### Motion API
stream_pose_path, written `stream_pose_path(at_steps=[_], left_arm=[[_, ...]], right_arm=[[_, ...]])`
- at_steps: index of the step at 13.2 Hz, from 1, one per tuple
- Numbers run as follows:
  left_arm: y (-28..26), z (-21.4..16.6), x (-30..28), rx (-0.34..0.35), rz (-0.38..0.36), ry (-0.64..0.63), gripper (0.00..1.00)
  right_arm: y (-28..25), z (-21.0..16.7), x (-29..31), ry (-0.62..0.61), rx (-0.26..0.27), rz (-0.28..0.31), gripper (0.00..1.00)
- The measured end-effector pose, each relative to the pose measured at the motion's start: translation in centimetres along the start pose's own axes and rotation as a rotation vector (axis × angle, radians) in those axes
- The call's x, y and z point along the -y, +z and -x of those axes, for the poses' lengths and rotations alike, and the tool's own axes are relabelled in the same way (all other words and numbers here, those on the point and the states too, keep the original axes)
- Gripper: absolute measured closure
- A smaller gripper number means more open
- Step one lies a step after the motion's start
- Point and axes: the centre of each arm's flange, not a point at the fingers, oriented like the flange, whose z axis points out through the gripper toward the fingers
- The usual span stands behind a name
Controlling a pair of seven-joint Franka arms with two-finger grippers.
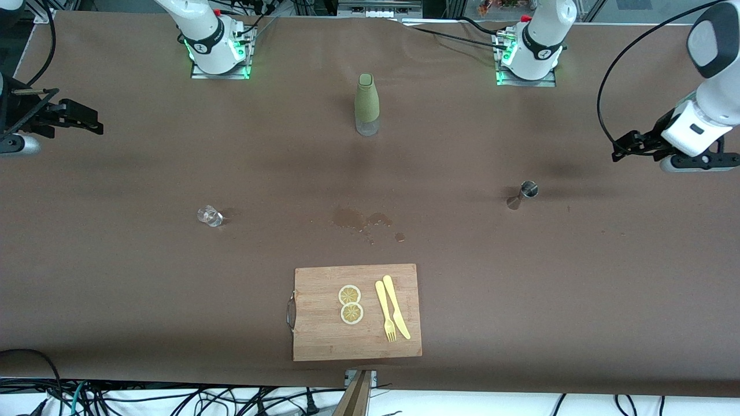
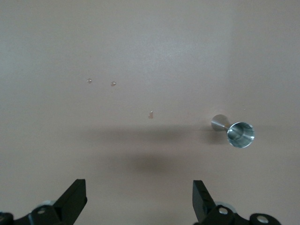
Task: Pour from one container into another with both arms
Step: 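Move the right gripper to the glass beaker while the left gripper reaches the jigger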
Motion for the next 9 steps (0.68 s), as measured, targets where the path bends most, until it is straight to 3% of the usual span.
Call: stream_pose_path(at_steps=[3, 6, 9], left_arm=[[3.4, 0.0, 0.9, 0.005, -0.002, 0.107, 0.0], [7.5, -0.8, 3.1, 0.021, 0.012, 0.247, 0.0], [11.1, -0.8, 6.4, 0.004, 0.125, 0.369, 0.0]], right_arm=[[3.6, -2.2, -1.4, -0.133, 0.049, -0.048, 0.0], [8.7, -4.7, -3.8, -0.322, 0.08, -0.178, 0.0], [14.2, -6.3, -7.2, -0.572, 0.064, -0.333, 0.0]])
